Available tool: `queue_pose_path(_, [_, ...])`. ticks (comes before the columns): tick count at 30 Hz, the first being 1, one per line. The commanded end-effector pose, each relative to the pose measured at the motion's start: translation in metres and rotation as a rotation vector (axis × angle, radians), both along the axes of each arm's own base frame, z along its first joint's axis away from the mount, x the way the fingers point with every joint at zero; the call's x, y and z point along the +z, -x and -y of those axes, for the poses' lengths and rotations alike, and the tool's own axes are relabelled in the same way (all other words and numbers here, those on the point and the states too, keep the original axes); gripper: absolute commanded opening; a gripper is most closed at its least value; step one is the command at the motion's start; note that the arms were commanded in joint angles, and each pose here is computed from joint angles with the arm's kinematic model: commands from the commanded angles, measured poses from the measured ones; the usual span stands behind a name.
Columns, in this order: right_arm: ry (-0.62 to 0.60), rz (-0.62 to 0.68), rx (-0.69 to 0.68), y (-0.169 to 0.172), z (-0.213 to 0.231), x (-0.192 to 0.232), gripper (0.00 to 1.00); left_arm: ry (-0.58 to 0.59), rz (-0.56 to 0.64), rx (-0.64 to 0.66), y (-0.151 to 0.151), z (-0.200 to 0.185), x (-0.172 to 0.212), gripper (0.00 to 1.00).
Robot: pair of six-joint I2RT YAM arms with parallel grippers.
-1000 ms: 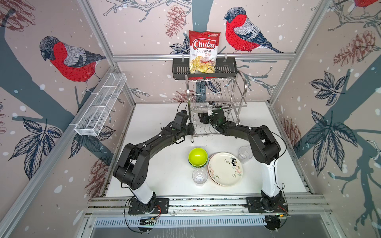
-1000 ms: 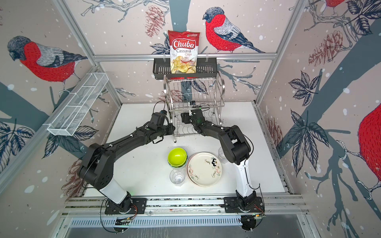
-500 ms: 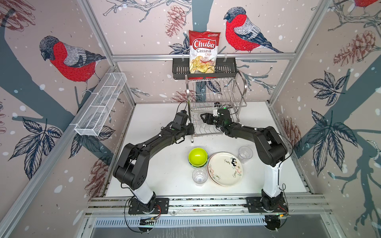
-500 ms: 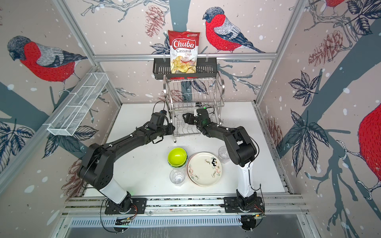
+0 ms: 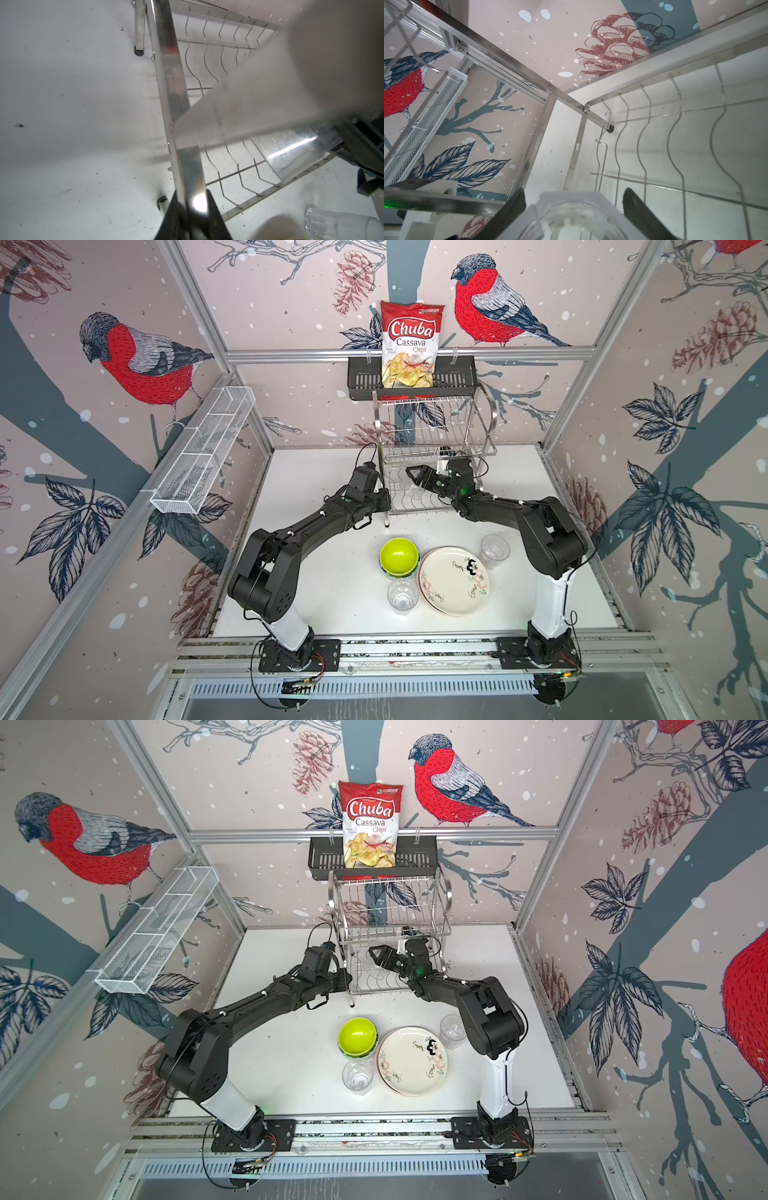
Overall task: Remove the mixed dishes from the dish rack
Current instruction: 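Pull the glass out of the rack with the right gripper while the left draws back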
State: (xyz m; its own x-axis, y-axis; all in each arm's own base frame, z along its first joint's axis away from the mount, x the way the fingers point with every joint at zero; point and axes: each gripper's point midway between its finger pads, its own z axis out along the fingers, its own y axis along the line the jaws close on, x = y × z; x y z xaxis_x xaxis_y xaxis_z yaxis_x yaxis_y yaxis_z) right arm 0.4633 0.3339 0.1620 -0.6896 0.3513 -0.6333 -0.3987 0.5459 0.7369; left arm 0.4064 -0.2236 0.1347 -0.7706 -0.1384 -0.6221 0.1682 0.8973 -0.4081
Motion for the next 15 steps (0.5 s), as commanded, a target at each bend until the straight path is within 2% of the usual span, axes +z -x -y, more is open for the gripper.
queue_pose_path(1, [-0.08,0.045,0.017,0.003,-0.003,0.027,0.24,-0.008,-0.028,0.06,0.0,-0.011,-0.002,0.07])
queue_pose_path(6, [-0.09,0.045,0.014,0.009,0.004,0.03,0.23,-0.013,-0.029,0.066,-0.001,-0.012,-0.004,0.07])
queue_pose_path(11, [-0.175,0.016,0.036,0.018,0.011,0.037,0.22,-0.031,-0.028,0.088,-0.003,-0.018,-0.005,0.07])
queue_pose_path(13, [-0.2,0.001,0.047,0.023,0.011,0.037,0.22,-0.033,-0.033,0.097,-0.004,-0.02,-0.006,0.11])
queue_pose_path(15, [-0.207,-0.01,0.051,0.026,0.012,0.036,0.22,-0.03,-0.036,0.102,-0.005,-0.021,-0.007,0.19])
